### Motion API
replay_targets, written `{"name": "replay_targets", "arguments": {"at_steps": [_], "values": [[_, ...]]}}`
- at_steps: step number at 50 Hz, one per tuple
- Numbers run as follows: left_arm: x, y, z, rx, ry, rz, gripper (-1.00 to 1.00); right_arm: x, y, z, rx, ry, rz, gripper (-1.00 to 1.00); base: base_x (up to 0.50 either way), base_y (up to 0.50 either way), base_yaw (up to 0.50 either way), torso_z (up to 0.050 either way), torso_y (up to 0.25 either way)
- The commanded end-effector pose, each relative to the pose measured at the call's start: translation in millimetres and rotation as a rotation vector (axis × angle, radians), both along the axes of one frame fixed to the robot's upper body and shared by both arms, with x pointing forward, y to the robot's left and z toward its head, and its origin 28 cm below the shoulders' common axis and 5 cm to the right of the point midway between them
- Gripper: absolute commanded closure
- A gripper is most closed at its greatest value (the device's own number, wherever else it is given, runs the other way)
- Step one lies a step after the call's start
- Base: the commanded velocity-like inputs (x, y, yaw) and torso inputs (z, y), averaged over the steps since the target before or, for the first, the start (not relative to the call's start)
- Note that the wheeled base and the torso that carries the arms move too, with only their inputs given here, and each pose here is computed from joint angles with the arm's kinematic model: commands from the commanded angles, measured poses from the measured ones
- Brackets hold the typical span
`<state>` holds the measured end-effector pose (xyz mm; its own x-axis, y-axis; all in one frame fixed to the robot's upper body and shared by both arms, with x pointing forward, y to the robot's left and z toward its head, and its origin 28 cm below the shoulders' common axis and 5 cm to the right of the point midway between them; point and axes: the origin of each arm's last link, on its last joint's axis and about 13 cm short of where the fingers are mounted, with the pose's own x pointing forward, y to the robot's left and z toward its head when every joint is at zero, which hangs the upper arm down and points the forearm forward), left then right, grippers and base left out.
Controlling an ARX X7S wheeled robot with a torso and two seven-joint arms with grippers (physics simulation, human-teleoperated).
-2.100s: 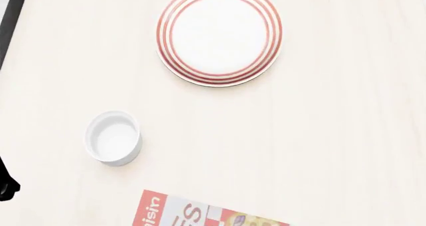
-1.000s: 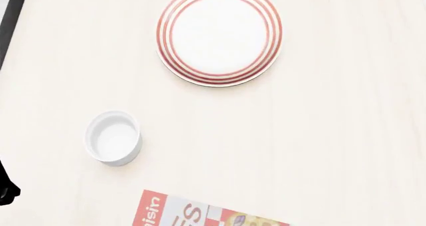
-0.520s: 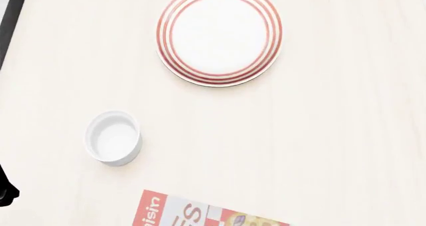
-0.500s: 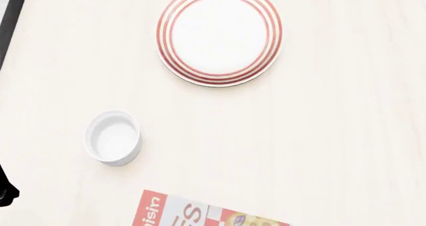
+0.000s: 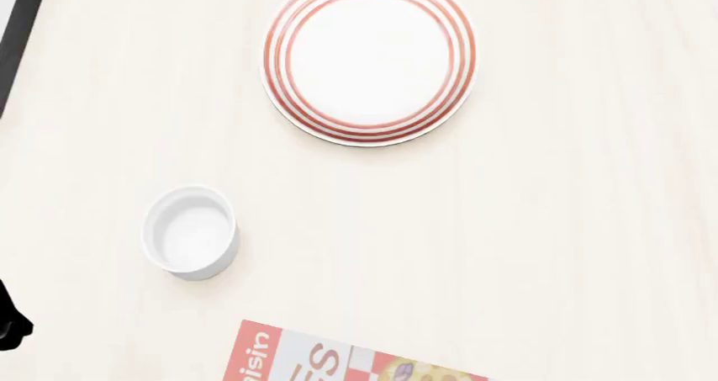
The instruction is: Pick the akita bowl on the cookies box and place it on the plate.
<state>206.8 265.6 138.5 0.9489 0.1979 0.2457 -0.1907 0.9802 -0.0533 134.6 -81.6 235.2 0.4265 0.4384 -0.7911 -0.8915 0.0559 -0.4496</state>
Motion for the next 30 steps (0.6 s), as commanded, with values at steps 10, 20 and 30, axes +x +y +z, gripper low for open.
{"name": "replay_targets", "arguments": {"at_steps": [10, 20, 30], "values": [[0, -1.1, -1, 0.0, 0.003, -0.009, -1.0, -2, -4.9, 7, -0.061, -0.037, -0.006, 1.0, 0.0, 0.0, 0.0, 0.0, 0.0], [-1, -1.9, 1, 0.0, -0.001, -0.015, -1.0, 2, -10.7, 24, -0.094, -0.166, -0.053, 1.0, 0.0, 0.0, 0.0, 0.0, 0.0], [-1, -1.6, 1, 0.0, 0.0, -0.014, -1.0, 14, -18.9, 49, -0.122, -0.309, -0.092, 1.0, 0.0, 0.0, 0.0, 0.0, 0.0]]}}
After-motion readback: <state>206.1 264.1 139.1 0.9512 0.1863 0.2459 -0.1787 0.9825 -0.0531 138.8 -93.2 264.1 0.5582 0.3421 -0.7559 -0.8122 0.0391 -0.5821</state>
